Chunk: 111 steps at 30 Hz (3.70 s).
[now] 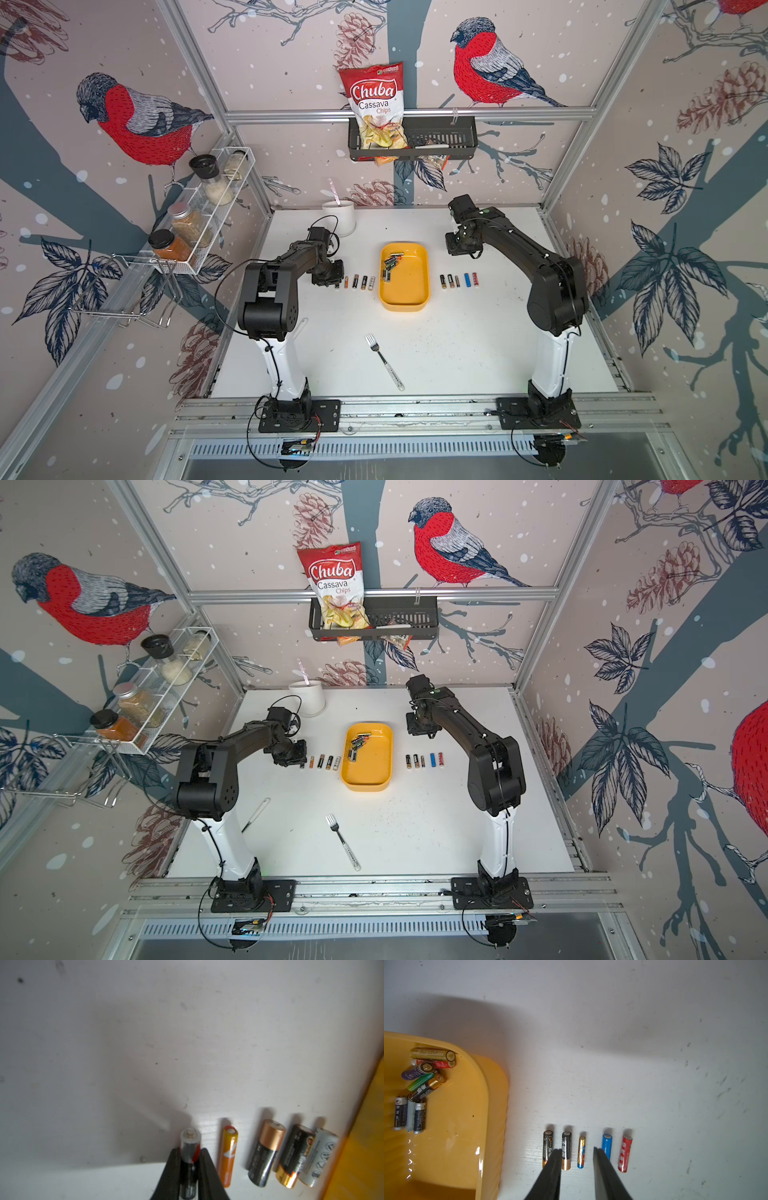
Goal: Take the batteries out of the storage box
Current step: Place the battery at the center of the board, then pick up the battery from the storage box.
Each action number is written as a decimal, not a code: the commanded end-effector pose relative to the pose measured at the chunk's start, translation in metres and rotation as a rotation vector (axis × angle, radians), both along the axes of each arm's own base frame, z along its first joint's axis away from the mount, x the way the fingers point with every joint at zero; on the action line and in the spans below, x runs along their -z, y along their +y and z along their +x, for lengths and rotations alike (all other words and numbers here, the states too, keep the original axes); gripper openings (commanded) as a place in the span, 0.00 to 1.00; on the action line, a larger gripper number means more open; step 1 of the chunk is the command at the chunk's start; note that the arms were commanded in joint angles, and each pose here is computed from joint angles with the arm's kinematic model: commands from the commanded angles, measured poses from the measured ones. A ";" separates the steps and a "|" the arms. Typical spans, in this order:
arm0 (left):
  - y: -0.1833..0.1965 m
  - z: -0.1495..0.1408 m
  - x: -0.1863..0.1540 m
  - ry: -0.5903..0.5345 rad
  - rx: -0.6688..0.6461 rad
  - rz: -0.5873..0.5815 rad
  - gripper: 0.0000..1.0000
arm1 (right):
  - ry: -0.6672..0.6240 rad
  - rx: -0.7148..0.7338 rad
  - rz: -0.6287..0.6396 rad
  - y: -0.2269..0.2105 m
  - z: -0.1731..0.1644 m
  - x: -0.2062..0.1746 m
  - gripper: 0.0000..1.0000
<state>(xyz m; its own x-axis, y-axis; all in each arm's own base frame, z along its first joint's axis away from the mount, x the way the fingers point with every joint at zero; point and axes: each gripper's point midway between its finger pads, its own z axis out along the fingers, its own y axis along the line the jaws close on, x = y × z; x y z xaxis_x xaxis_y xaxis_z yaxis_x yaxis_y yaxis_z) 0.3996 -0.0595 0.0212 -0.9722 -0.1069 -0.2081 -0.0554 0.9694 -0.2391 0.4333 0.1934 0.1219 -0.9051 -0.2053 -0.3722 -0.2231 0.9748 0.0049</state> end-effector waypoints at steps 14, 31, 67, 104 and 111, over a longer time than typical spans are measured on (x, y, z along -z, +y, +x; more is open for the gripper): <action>0.002 -0.002 0.010 0.027 0.005 0.045 0.20 | -0.008 0.015 -0.005 -0.004 -0.001 -0.004 0.33; 0.003 -0.004 0.009 0.036 0.009 0.070 0.26 | -0.013 0.015 -0.006 -0.005 -0.001 -0.006 0.33; -0.007 0.015 -0.032 -0.048 -0.002 0.021 0.31 | -0.040 -0.015 0.036 0.024 -0.004 -0.022 0.34; -0.024 0.001 -0.046 -0.074 0.008 -0.026 0.32 | 0.129 -0.264 0.213 0.216 -0.044 0.081 0.35; -0.024 0.000 -0.045 -0.071 0.007 -0.022 0.32 | 0.139 -0.268 0.198 0.216 -0.045 0.090 0.35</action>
<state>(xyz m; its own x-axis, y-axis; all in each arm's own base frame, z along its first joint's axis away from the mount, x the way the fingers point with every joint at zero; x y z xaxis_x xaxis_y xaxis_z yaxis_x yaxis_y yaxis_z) 0.3987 -0.0816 0.0635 -0.9586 -0.0986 -0.2670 -0.0274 0.9657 -0.2582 0.3872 0.4066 0.0338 -0.8731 -0.3821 -0.3028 -0.4567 0.8585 0.2332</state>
